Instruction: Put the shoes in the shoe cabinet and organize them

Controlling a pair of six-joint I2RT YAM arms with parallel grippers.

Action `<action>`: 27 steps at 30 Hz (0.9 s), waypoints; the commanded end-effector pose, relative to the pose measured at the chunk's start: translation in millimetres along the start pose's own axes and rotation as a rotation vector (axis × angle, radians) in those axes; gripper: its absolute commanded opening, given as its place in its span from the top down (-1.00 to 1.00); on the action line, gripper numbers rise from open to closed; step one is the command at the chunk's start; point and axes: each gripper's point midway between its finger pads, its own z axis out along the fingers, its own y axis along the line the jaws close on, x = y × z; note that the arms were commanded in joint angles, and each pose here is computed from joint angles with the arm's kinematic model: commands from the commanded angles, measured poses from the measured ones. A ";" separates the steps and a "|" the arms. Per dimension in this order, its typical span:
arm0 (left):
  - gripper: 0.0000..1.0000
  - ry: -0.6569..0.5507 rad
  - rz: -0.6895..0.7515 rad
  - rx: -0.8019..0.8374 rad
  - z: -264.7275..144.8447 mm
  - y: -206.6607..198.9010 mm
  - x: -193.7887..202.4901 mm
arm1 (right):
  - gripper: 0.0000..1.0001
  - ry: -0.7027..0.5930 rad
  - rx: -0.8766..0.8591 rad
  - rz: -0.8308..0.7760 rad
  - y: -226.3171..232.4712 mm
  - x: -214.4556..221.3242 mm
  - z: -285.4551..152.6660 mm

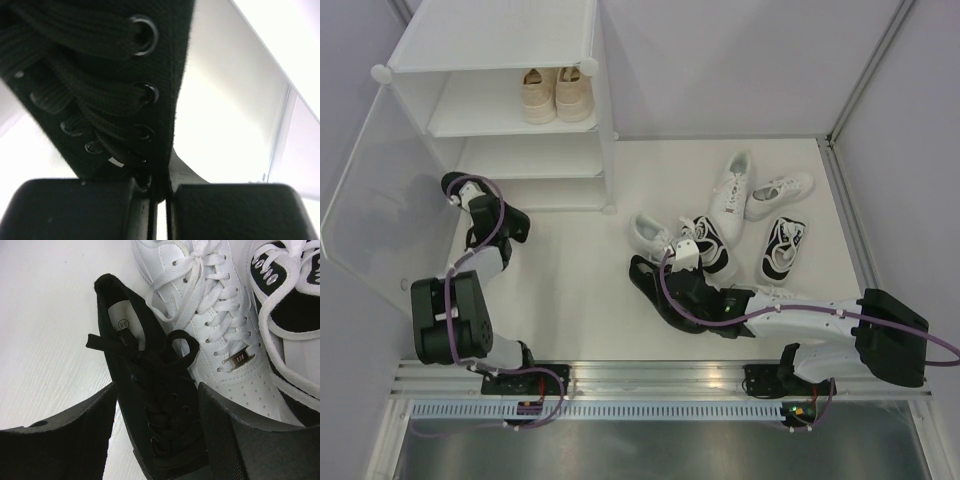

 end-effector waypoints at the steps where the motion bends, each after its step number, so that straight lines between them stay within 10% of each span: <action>1: 0.95 -0.007 0.020 -0.021 -34.2 -15.9 -33.1 | -0.41 -0.051 -0.023 0.041 5.9 -18.7 -5.7; 17: 0.95 0.728 0.183 -0.112 -133.7 9.1 146.7 | -0.41 -0.060 -0.042 0.095 4.7 -18.5 -12.2; 21: 0.28 0.777 0.215 -0.118 -143.9 3.9 164.8 | -0.41 -0.062 -0.042 0.102 3.9 -19.5 -13.4; 27: -0.23 0.627 0.240 -0.129 -151.6 -0.6 148.2 | -0.41 -0.062 -0.042 0.106 1.5 -17.5 -15.6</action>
